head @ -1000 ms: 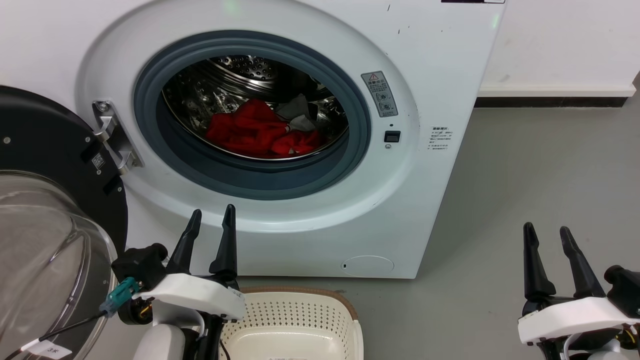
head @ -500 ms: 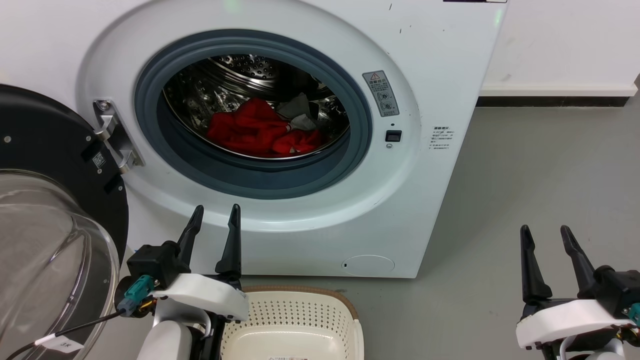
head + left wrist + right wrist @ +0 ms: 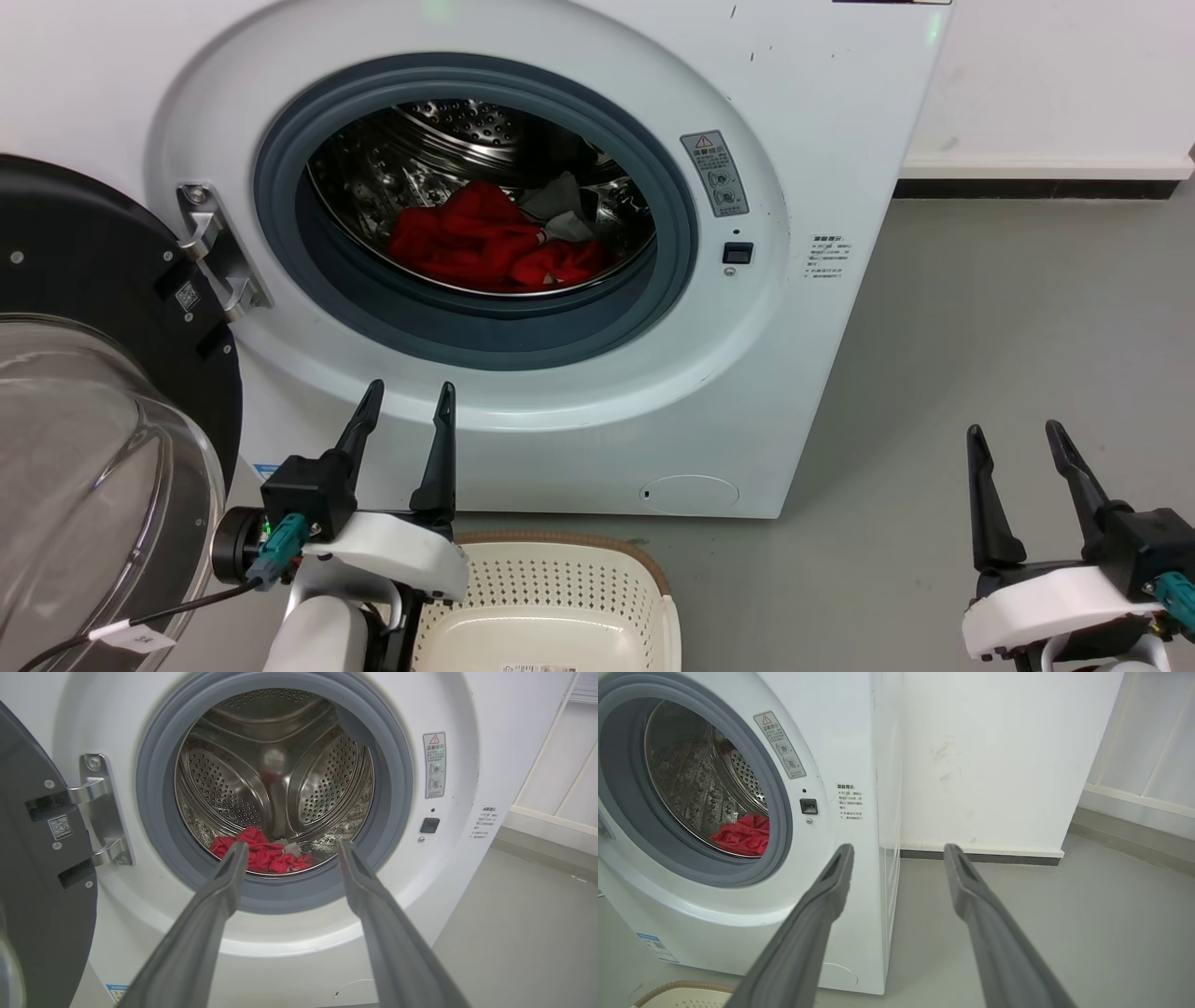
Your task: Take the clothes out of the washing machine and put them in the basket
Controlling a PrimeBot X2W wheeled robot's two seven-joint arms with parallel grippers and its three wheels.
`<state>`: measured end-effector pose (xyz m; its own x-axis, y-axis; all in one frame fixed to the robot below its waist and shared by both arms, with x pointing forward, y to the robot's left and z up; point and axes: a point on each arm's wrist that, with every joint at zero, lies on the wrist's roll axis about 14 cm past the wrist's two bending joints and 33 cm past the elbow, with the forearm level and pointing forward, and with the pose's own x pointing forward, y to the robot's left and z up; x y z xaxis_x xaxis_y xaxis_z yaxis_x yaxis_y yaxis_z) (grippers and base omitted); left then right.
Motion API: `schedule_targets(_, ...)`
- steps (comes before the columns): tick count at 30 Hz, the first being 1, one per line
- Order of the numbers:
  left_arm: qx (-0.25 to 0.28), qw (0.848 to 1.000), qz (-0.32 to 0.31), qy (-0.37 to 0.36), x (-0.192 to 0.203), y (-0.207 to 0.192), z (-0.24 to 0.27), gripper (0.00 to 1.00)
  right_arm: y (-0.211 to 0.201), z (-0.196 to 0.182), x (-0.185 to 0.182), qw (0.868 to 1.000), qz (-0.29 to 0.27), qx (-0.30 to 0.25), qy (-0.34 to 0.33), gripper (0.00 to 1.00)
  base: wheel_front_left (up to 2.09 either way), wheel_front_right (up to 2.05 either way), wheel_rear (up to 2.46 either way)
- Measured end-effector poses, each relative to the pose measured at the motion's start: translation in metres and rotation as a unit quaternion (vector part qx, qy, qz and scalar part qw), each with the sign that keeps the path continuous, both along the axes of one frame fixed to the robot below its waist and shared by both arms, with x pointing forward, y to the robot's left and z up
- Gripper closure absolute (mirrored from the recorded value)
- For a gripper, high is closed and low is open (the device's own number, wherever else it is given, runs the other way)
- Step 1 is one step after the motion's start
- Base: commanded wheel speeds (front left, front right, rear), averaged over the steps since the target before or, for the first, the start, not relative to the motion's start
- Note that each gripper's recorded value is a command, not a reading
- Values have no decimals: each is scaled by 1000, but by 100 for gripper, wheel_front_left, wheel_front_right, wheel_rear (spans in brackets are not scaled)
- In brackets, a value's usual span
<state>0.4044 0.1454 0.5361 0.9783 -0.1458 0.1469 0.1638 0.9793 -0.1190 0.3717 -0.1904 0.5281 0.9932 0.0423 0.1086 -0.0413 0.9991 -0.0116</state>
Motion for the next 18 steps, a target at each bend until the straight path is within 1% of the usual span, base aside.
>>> schedule_targets(11, 33, 999, 0, -11, 1, -1, 2, 0, 2, 2, 0, 999, 4, -35, -7, 0, 0, 0, 0)
schedule_targets(18, 34, 999, 3, -12, 1, 0, 2, 0, 2, 2, 1, 999, 4, -34, -7, 0, 0, 0, 0)
